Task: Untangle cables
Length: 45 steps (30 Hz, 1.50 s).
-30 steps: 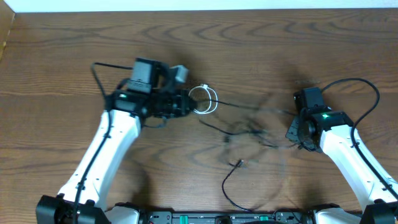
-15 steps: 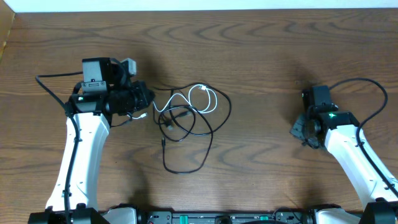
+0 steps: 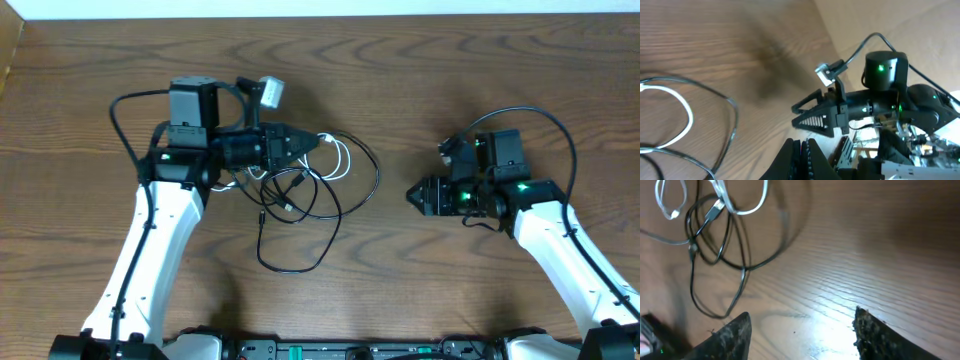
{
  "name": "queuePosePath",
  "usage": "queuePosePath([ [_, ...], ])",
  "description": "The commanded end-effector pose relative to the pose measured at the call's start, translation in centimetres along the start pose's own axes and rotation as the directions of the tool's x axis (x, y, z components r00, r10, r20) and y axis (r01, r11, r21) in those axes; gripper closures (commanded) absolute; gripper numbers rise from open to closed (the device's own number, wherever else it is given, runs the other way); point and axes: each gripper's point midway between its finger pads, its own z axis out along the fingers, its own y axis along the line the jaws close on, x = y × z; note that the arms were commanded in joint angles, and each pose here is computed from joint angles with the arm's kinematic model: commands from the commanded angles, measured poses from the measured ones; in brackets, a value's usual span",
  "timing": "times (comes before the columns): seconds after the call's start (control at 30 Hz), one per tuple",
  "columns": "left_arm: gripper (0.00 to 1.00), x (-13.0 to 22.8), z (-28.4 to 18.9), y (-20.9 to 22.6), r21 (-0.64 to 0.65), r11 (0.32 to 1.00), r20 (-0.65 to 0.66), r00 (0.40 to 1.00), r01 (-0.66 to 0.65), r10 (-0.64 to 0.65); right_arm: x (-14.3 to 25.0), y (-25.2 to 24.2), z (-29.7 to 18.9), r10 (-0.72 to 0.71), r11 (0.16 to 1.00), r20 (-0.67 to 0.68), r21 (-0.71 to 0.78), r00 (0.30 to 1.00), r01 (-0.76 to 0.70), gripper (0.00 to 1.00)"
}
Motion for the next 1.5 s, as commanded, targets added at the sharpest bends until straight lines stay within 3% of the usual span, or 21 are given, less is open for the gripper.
queuePosePath([
  [0.0, 0.93, -0.5, 0.0, 0.3, -0.087, 0.995, 0.019, 0.999, -0.042, 0.044, 0.5, 0.2, 0.3, -0.057, 0.998, -0.018, -0.004, 0.998, 0.056, 0.38],
  [0.17, 0.92, 0.5, -1.3, 5.6, -0.384, 0.922, 0.033, 0.998, 0.058, -0.049, 0.4, -0.4, 0.3, -0.049, 0.998, -0.015, 0.03, 0.999, 0.05, 0.37],
  [0.3, 0.83, 2.2, -4.5, 10.6, -0.669, 0.731, 0.063, 0.99, 0.134, -0.124, 0.4, -0.6, 0.3, -0.048, 0.998, -0.014, 0.041, 0.999, 0.049, 0.36],
  [0.33, 0.76, 2.4, -5.2, 11.4, -0.711, 0.689, 0.069, 0.989, 0.139, -0.128, 0.4, -0.7, 0.3, -0.046, 0.998, -0.013, 0.051, 0.999, 0.047, 0.36],
  [0.47, 0.61, 2.6, -7.5, 13.2, -0.818, 0.559, 0.086, 0.99, 0.135, -0.113, 0.4, -1.0, 0.3, -0.045, 0.997, -0.013, 0.063, 0.999, 0.045, 0.35],
  [0.7, 0.59, 2.5, -10.0, 14.8, -0.9, 0.411, 0.118, 0.989, 0.145, -0.091, 0.8, -1.0, 0.3, -0.037, 0.997, -0.027, 0.066, 0.999, 0.039, 0.35],
  [1.23, 0.58, 6.6, -7.8, 19.9, -0.928, 0.34, 0.046, 0.954, 0.15, -0.296, 0.9, -1.1, 0.3, -0.034, 0.997, -0.033, 0.067, 0.999, 0.036, 0.37],
  [1.3, 0.69, 6.9, -7.5, 20.0, -0.926, 0.346, 0.043, 0.95, 0.154, -0.309, 0.9, -1.1, 0.3, -0.034, 0.997, -0.033, 0.067, 0.999, 0.036, 0.37],
  [1.37, 0.91, 6.9, -6.9, 19.8, -0.91, 0.38, 0.039, 0.948, 0.164, -0.316, 1.0, -1.1, 0.3, -0.034, 0.997, -0.034, 0.067, 0.999, 0.036, 0.37],
  [1.47, 0.93, 6.3, -5.5, 18.5, -0.861, 0.47, 0.036, 0.946, 0.193, -0.322, 1.0, -1.1, 0.3, -0.034, 0.997, -0.034, 0.067, 0.999, 0.036, 0.37],
])
